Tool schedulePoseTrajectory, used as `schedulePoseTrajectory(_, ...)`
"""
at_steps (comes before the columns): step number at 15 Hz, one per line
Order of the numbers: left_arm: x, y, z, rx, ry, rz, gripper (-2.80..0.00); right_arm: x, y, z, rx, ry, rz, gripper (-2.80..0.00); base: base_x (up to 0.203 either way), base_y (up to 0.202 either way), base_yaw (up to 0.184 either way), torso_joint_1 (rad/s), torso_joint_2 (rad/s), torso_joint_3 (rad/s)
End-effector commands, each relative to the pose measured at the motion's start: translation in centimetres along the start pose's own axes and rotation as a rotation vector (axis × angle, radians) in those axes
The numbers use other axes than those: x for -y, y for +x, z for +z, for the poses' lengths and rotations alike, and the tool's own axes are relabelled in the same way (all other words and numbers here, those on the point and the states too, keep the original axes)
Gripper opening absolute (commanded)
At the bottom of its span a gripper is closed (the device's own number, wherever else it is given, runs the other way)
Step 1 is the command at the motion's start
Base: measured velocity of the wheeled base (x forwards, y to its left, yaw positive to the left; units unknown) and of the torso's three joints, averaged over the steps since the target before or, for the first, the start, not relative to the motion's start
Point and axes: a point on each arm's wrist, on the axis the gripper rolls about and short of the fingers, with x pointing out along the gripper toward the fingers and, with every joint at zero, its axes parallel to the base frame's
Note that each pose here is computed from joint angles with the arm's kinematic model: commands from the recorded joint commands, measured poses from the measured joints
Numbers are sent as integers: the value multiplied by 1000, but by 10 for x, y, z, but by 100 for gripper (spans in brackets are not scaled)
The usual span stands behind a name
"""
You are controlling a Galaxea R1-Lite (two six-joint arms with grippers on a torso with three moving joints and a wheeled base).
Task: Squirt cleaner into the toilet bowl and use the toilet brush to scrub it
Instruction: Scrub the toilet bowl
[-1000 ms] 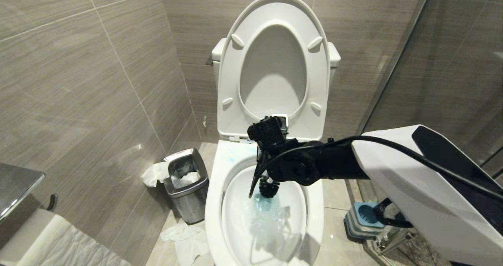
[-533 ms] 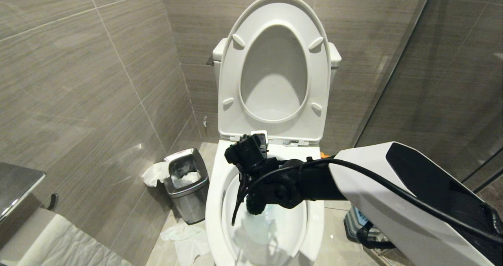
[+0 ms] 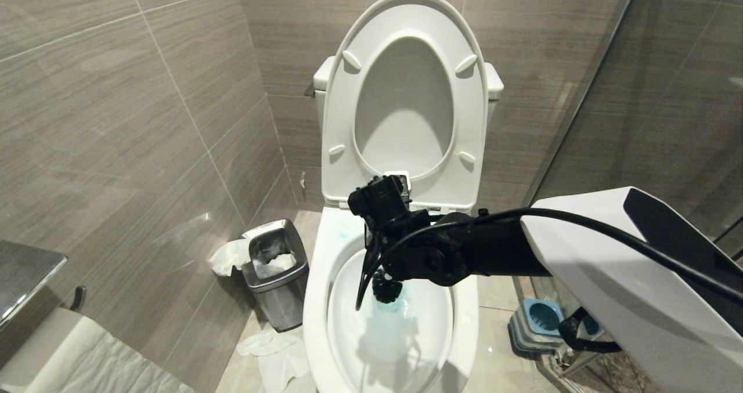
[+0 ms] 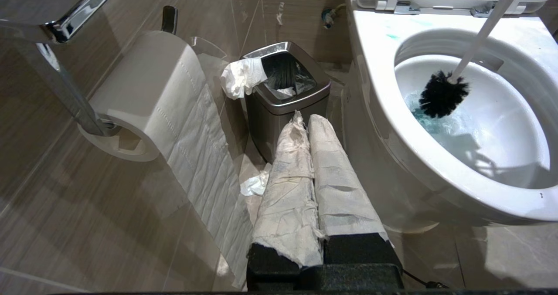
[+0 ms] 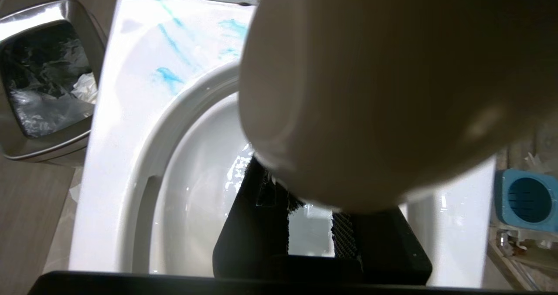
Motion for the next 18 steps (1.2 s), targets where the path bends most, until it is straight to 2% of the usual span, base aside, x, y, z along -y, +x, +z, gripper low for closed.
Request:
schedulePoseTrajectory(1, 0, 0, 0, -1, 0, 0, -280, -6, 23, -20, -22, -15, -22, -280, 0, 0, 0, 0, 0, 0)
schedulePoseTrajectory(6, 0, 0, 0, -1, 1, 0, -280, -4, 72, -54, -65, -38, -77, -280, 0, 0, 0, 0, 0, 0)
schedulePoseTrajectory(8, 0, 0, 0, -1, 1, 0, -280, -3, 69, -49, -59, -33, -76, -280, 0, 0, 0, 0, 0, 0)
schedulePoseTrajectory(10, 0, 0, 0, -1, 1, 0, -280, -2, 51, -24, -25, -5, -57, -280, 0, 0, 0, 0, 0, 0)
schedulePoseTrajectory(14, 0, 0, 0, -1, 1, 0, -280, 13, -25, 41, 48, 50, 9, -280, 0, 0, 0, 0, 0, 0)
schedulePoseTrajectory(16, 0, 0, 0, -1, 1, 0, -280, 28, -62, 62, 71, 68, 33, -280, 0, 0, 0, 0, 0, 0)
schedulePoseTrajectory(18, 0, 0, 0, -1, 1, 0, -280, 36, -78, 69, 77, 71, 40, -280, 0, 0, 0, 0, 0, 0)
